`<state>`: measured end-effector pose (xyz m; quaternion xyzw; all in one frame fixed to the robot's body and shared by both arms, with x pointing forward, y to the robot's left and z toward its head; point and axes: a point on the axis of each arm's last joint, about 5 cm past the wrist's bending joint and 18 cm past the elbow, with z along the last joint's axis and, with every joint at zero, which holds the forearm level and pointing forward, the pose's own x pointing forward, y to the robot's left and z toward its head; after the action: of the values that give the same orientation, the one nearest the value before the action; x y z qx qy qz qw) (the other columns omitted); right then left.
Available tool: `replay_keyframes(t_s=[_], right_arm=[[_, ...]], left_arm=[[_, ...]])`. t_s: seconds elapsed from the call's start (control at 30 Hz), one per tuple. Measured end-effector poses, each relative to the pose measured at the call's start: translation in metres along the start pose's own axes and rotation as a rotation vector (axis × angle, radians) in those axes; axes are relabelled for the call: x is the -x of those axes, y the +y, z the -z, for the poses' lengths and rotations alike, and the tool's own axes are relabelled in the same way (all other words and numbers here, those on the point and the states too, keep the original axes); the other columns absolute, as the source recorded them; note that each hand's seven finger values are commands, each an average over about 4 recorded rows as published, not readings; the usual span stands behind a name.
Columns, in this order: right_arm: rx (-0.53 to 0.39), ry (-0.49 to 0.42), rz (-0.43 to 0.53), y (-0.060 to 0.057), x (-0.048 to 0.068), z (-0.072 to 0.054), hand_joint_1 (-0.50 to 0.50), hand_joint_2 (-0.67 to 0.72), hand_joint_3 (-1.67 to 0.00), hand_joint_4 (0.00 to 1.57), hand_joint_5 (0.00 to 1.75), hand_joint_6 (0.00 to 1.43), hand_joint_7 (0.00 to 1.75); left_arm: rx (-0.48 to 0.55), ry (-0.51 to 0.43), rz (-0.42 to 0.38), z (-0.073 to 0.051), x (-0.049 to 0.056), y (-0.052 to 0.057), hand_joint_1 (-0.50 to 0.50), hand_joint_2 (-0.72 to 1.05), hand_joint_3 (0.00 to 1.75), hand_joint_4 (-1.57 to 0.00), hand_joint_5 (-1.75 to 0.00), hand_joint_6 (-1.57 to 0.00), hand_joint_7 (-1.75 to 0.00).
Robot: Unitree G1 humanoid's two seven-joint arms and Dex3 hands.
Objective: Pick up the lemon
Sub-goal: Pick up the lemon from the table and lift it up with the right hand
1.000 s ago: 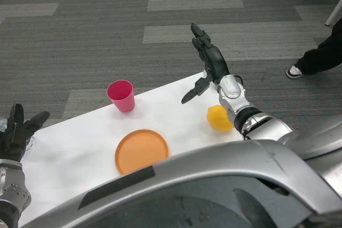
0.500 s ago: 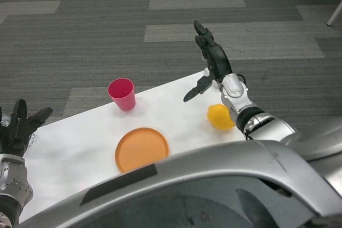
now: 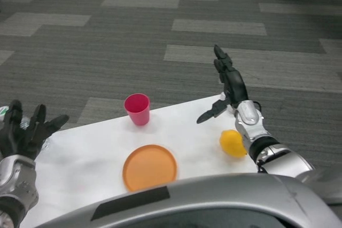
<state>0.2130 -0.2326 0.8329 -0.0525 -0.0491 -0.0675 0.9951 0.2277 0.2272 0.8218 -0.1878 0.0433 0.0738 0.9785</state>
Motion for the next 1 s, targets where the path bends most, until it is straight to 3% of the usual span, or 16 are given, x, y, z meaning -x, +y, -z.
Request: replay_keyframes(t_s=[0.47,0.6,1.0], right_arm=[[-0.005,-0.004,0.020,-0.004,0.002,0.000,-0.29,0.28,-0.16,0.00,0.29,0.00,0.00],[-0.011,-0.013,0.029,-0.008,0.006,0.000,-0.29,0.22,-0.16,0.00,0.29,0.00,0.00],[0.036,-0.014,0.063,-0.050,0.051,0.000,-0.29,0.15,-0.20,0.00,0.29,0.00,0.00]], left_arm=[[-0.001,0.001,0.001,0.000,0.000,0.000,0.50,1.05,0.09,0.00,0.00,0.00,0.00],[-0.001,0.002,0.002,0.000,0.000,0.000,0.50,1.05,0.09,0.00,0.00,0.00,0.00],[0.000,0.001,0.000,0.000,0.000,0.000,0.50,1.05,0.09,0.00,0.00,0.00,0.00]])
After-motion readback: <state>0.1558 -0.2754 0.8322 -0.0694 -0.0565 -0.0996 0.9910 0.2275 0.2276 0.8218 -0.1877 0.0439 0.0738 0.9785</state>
